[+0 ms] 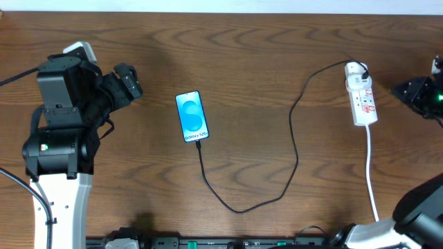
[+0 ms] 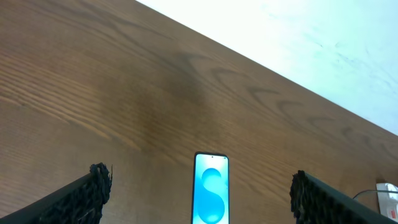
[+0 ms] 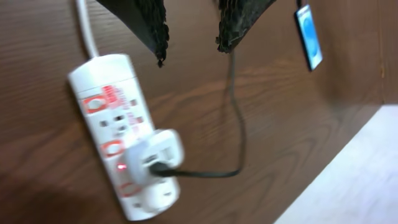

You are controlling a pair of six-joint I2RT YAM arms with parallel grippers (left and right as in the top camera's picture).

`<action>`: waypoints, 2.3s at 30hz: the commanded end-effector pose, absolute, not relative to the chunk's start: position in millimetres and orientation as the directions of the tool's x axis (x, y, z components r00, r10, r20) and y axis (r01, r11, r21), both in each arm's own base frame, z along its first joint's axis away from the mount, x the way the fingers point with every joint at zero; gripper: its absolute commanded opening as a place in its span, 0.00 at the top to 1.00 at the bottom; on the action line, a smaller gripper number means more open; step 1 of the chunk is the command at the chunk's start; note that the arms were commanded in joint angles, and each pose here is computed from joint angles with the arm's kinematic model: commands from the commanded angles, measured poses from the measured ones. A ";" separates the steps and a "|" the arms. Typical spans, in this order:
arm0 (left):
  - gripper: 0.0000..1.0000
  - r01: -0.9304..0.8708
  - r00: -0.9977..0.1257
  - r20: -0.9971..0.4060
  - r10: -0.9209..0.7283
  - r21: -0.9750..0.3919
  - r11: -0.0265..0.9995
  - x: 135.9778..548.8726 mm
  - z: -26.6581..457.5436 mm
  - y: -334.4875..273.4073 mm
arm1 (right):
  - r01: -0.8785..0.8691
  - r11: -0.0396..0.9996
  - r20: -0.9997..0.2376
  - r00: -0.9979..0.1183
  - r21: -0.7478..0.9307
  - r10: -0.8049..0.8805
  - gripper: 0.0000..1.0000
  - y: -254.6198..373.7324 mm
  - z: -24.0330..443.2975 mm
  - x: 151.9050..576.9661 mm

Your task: Plug charger to phone and switch on socket

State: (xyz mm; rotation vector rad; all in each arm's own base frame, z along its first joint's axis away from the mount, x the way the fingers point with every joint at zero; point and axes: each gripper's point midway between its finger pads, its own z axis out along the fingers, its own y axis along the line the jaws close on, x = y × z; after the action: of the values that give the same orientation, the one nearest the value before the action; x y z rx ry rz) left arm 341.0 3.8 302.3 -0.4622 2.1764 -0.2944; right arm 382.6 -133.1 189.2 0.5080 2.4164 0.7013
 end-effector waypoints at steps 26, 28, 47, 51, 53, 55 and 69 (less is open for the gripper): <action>0.07 -0.239 -0.550 -0.718 -0.427 -0.355 0.904 341.1 300.9 8.5 | -0.123 0.862 -0.609 -0.756 0.492 0.240 0.01 5.2 310.1 313.4; 0.07 -0.239 -0.550 -0.717 -0.428 -0.355 0.904 341.1 300.9 8.5 | -0.124 0.882 -0.640 -0.734 0.455 0.227 0.01 2.9 317.5 307.3; 0.06 -0.238 -0.550 -0.718 -0.427 -0.355 0.904 341.1 301.0 8.5 | -0.280 0.935 -0.826 -0.563 0.218 0.023 0.01 7.4 360.3 285.0; 0.07 -0.239 -0.550 -0.718 -0.427 -0.355 0.904 341.1 300.9 8.5 | -0.255 0.946 -0.823 -0.567 0.198 0.020 0.01 2.8 356.3 284.2; 0.06 -0.238 -0.550 -0.718 -0.427 -0.355 0.904 341.1 301.0 8.5 | -0.243 0.954 -0.832 -0.555 0.173 0.009 0.01 1.1 355.7 282.2; 0.06 -0.239 -0.550 -0.718 -0.427 -0.355 0.904 341.1 300.9 8.5 | -0.239 0.963 -0.847 -0.532 0.128 -0.019 0.01 1.6 350.2 283.4; 0.07 -0.239 -0.550 -0.718 -0.427 -0.355 0.904 341.1 300.9 8.5 | 0.043 0.997 -0.986 -0.154 0.064 0.070 0.01 -16.5 248.2 266.0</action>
State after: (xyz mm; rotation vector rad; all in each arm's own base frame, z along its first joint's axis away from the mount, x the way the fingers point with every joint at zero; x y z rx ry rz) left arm 341.0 4.1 302.4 -0.4629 2.1758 -0.2941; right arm 274.3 -4.8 271.9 -0.0198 1.7420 0.0506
